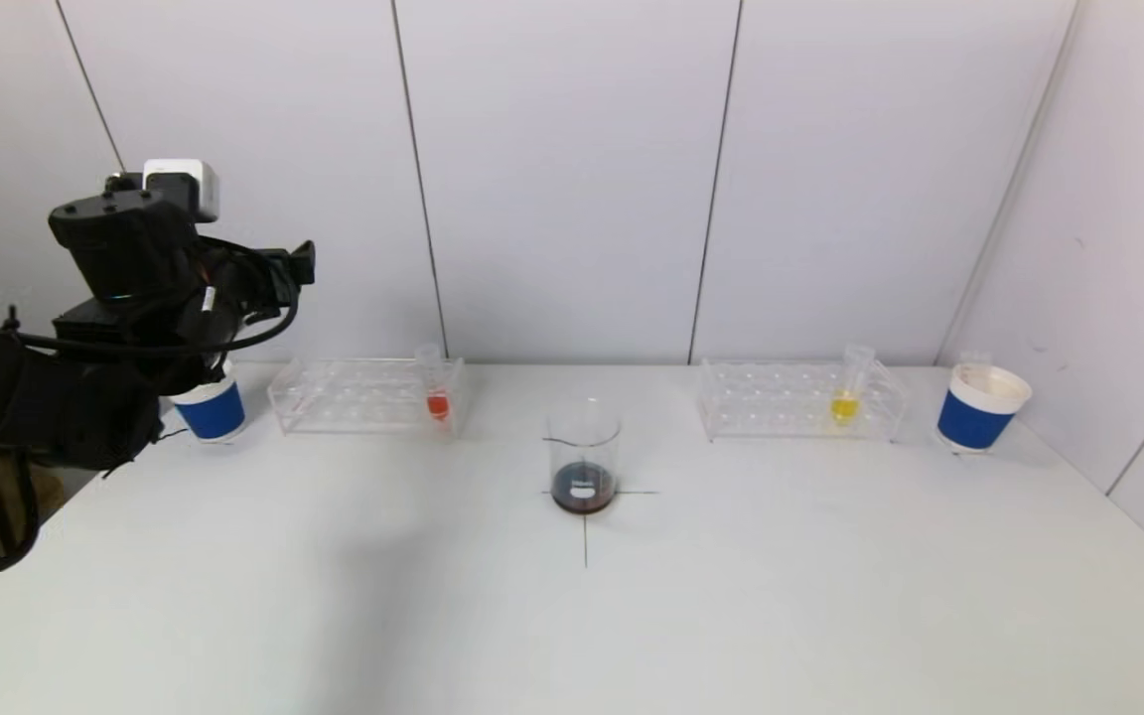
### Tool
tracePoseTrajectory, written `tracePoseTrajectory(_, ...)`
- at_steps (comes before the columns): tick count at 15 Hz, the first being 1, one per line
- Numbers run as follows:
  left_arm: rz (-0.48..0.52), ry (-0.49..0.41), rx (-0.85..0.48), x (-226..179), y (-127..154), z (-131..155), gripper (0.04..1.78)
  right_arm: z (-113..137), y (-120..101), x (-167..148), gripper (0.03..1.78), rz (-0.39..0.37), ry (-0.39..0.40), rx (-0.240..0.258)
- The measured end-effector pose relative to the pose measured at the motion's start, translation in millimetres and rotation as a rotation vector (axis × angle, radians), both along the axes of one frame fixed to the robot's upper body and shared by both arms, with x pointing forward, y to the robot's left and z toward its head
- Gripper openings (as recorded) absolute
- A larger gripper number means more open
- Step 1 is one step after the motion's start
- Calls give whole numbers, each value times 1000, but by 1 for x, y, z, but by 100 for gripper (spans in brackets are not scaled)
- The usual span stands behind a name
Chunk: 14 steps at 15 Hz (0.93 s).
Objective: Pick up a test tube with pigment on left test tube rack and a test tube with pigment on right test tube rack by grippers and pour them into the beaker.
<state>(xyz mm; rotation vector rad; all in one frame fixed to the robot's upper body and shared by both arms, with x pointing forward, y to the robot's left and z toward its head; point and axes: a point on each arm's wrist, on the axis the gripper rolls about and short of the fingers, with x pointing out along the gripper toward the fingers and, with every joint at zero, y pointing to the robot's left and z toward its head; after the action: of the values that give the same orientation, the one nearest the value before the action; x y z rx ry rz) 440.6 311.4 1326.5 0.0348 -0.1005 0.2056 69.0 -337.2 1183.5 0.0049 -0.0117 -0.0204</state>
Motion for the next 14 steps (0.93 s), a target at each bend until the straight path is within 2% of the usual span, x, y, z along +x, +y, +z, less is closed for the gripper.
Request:
tracePoseTrajectory(4,-54,-36,-4,-69,-5,29,176,0,0,0,177,0,0,0)
tracePoseTrajectory(8,-89,-61,-5,-153,1,46,176,0,0,0,177,0,0,0)
tracePoseTrajectory(11,-96,-71,-5,-219,9,48,176,0,0,0,177,0,0,0)
tracePoseTrajectory(14,-90,-65,-1,-282,18,32,176,0,0,0,177,0,0,0)
